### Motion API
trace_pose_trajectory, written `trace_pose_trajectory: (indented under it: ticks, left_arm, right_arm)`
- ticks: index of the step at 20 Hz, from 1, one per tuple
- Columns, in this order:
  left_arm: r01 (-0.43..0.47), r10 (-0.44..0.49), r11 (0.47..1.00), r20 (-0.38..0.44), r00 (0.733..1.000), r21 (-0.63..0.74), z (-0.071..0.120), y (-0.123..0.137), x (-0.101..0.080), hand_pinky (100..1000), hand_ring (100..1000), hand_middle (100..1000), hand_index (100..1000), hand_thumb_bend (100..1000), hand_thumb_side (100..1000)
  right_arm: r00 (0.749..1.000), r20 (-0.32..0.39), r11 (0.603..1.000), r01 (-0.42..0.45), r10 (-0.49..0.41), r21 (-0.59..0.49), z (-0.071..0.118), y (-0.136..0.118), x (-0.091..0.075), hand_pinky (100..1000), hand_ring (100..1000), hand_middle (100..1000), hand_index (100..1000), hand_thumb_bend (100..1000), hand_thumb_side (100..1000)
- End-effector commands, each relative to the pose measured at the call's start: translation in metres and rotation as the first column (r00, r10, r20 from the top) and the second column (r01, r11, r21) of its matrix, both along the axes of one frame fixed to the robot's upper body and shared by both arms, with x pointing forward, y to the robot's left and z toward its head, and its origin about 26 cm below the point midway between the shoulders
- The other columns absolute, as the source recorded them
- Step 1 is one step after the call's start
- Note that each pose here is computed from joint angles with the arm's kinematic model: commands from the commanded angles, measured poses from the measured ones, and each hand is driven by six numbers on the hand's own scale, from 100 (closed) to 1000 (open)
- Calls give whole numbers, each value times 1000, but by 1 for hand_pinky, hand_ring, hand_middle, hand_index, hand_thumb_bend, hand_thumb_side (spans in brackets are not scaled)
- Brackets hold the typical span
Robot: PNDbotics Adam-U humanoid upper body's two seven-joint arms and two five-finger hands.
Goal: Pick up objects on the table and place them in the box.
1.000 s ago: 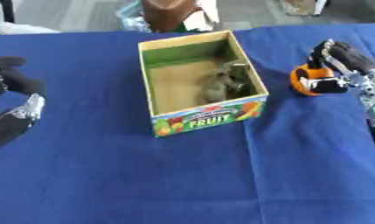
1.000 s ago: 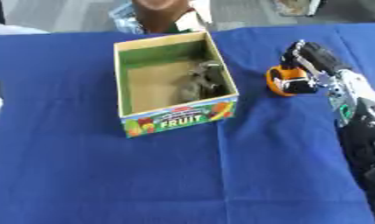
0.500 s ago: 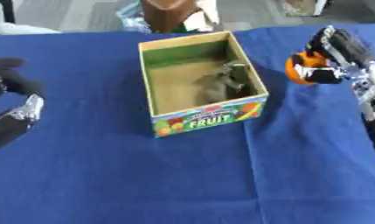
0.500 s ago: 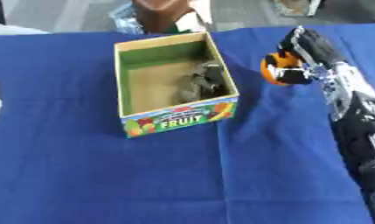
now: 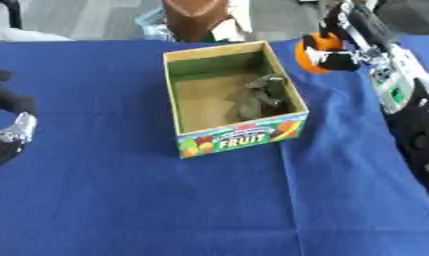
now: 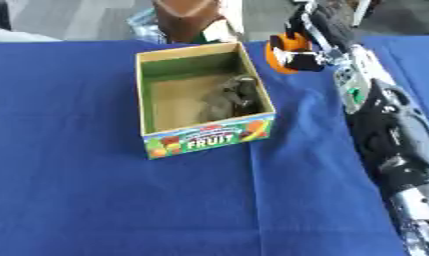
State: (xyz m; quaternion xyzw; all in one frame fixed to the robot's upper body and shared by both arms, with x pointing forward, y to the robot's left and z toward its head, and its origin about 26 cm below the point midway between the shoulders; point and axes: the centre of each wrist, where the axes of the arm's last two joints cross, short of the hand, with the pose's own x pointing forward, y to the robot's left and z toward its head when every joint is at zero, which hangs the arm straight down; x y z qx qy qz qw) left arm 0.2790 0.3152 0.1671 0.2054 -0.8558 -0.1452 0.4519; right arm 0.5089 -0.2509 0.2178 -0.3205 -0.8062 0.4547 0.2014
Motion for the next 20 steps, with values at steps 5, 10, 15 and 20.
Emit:
trace_pose_trajectory:
  ticks: [5, 10, 15, 20]
  left_arm:
    - [15, -16, 1000, 31, 999, 17, 9, 0, -1, 564, 501, 441, 721, 221, 100]
    - [23, -24, 1000, 31, 999, 15, 10, 0, -1, 565, 501, 440, 721, 220, 100]
    - [29, -30, 999, 33, 999, 13, 10, -1, -1, 565, 501, 440, 721, 220, 100]
    - [54, -55, 999, 49, 997, 8, 14, -6, 2, 566, 501, 438, 720, 215, 100]
  right_arm:
    - [995, 79, 997, -66, 64, 29, 36, 9, -1, 557, 570, 100, 224, 100, 223]
    - [991, 69, 992, -122, 119, 45, 39, 18, -1, 560, 577, 104, 228, 100, 223]
    - [989, 50, 989, -140, 137, 46, 39, 24, -1, 560, 577, 104, 228, 100, 223]
    - [990, -26, 990, -141, 141, 26, 16, 36, 1, 567, 613, 111, 238, 100, 209]
